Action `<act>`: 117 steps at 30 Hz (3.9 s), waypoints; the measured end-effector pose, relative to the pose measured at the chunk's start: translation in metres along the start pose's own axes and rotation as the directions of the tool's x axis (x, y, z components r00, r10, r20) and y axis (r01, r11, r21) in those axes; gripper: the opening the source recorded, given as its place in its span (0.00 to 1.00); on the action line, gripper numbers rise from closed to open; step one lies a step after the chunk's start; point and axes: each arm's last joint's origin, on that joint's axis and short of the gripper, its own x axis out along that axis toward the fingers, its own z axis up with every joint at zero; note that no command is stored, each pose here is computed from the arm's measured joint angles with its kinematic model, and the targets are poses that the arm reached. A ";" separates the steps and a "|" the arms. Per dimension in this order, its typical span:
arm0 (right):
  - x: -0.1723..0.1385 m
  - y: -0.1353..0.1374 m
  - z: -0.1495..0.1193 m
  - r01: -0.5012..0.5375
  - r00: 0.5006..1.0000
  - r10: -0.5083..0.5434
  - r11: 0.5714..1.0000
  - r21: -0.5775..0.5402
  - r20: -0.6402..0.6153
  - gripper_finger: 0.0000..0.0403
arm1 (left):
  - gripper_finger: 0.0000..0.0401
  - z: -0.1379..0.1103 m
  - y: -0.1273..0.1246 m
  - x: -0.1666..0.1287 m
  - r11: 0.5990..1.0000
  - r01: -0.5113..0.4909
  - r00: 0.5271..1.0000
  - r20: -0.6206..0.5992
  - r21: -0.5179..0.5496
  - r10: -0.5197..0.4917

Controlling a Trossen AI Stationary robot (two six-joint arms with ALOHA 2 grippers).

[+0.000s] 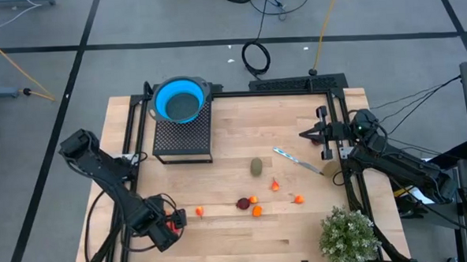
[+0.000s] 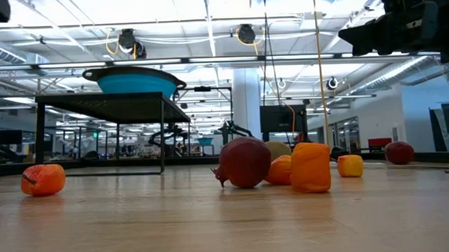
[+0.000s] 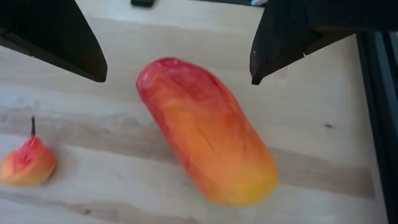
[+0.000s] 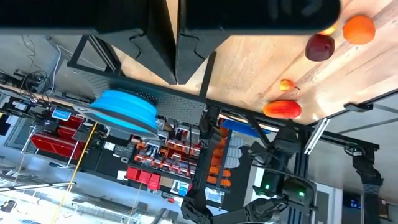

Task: Pick & Place Fruit
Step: Put the orange mango into the blue strainer bowl on the shelf

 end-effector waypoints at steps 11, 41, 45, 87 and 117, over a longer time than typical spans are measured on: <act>0.000 0.002 0.000 -0.053 0.999 0.053 0.999 -0.001 0.011 0.00 | 0.98 0.003 -0.002 0.001 1.000 -0.018 1.000 0.022 -0.012 0.018; 0.000 0.002 0.000 -0.078 0.997 0.078 0.997 -0.006 0.016 0.00 | 0.98 0.015 0.002 0.051 0.998 -0.049 0.999 0.013 -0.026 0.049; 0.000 0.002 0.000 -0.078 0.997 0.078 0.997 -0.007 0.016 0.00 | 0.98 0.017 0.003 0.055 0.999 -0.050 0.999 0.013 -0.013 0.050; 0.000 0.000 -0.006 0.051 0.997 -0.045 0.993 0.110 -0.057 0.00 | 0.52 0.021 0.000 0.051 0.961 0.115 0.966 0.196 0.252 -0.167; -0.021 0.031 -0.021 0.025 1.000 -0.024 0.932 0.362 -0.007 0.00 | 0.53 -0.001 -0.050 -0.013 0.749 0.334 0.806 0.239 0.573 -0.542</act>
